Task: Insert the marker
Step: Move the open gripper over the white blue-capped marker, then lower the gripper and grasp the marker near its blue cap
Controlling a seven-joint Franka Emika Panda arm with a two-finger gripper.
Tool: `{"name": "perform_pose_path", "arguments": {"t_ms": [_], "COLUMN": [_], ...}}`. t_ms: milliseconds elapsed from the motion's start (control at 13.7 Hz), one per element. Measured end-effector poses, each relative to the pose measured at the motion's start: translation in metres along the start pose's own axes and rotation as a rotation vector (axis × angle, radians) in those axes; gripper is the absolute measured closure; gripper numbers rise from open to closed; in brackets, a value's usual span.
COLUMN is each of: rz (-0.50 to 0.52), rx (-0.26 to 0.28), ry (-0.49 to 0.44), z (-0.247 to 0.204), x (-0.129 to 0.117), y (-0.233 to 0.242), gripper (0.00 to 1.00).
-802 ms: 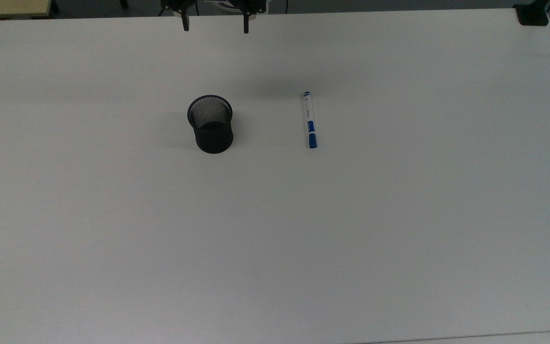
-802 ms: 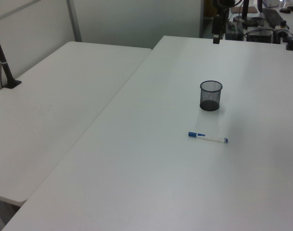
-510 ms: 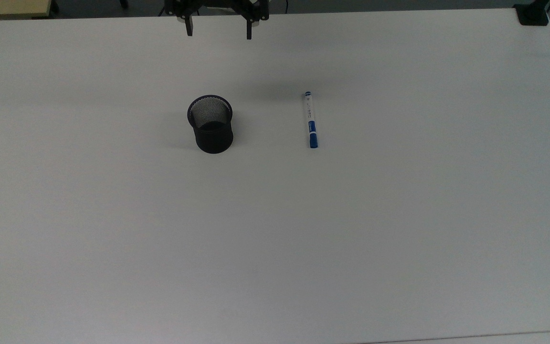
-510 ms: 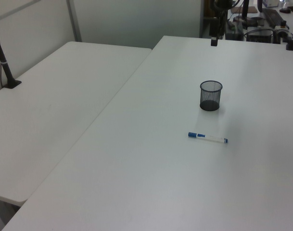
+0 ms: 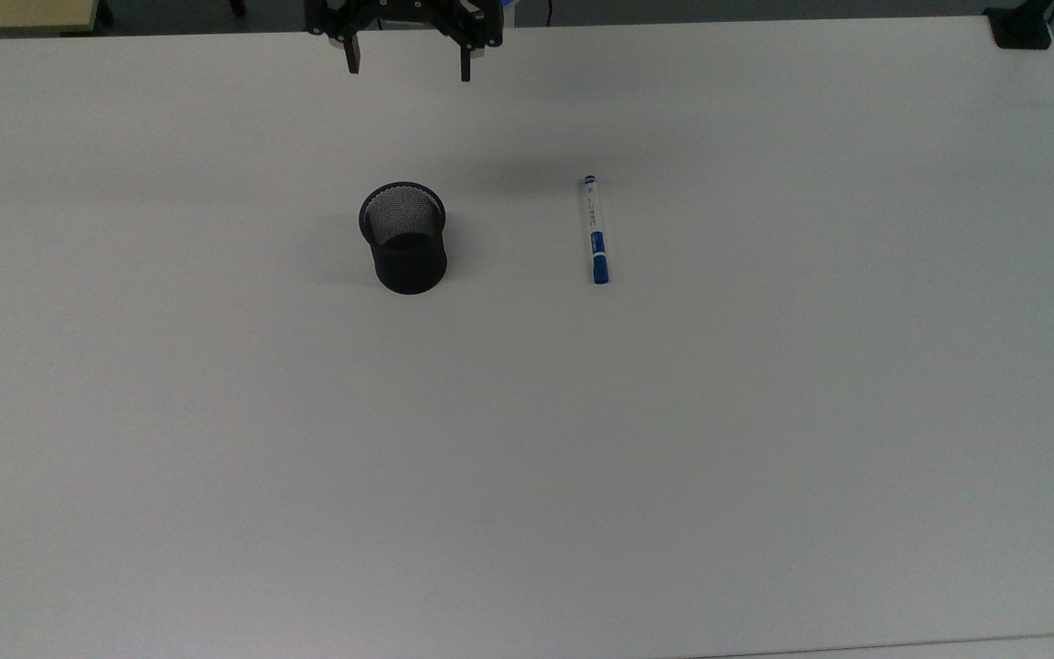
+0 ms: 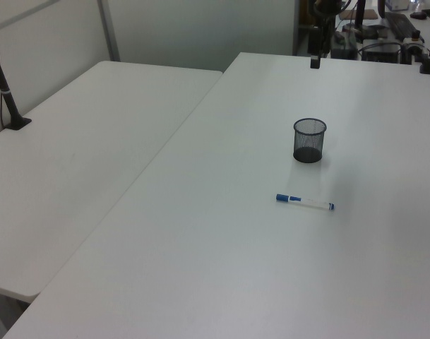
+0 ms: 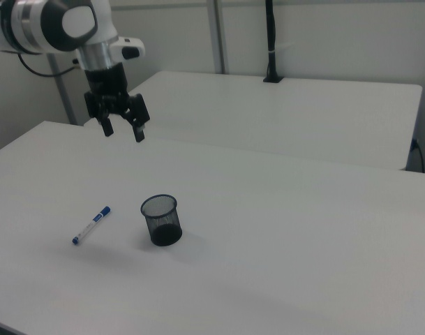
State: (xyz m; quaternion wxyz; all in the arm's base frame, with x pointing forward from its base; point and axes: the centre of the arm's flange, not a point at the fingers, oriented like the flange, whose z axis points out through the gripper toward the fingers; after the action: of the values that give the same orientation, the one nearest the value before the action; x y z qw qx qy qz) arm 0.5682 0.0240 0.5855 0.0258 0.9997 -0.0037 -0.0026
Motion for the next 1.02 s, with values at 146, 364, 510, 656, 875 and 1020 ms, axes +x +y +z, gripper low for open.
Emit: {"name": "perform_pose_path", "arguments": {"t_ms": [146, 364, 510, 656, 875, 1020], "rz": [-0.024, -0.081, -0.124, -0.122, -0.100, -0.091], "rx": [-0.001, -0.003, 0.000, 0.003, 0.011, 0.017], "ry": [-0.045, -0.067, -0.047, -0.042, -0.040, -0.041], "z": [0.035, 0.073, 0.103, 0.126, 0.160, 0.179], "x": [0.000, -0.003, -0.005, -0.005, 0.000, 0.004], "y": [-0.013, -0.045, -0.070, -0.087, -0.114, -0.130], "gripper": [0.00, 0.00, 0.00, 0.00, 0.00, 0.00]}}
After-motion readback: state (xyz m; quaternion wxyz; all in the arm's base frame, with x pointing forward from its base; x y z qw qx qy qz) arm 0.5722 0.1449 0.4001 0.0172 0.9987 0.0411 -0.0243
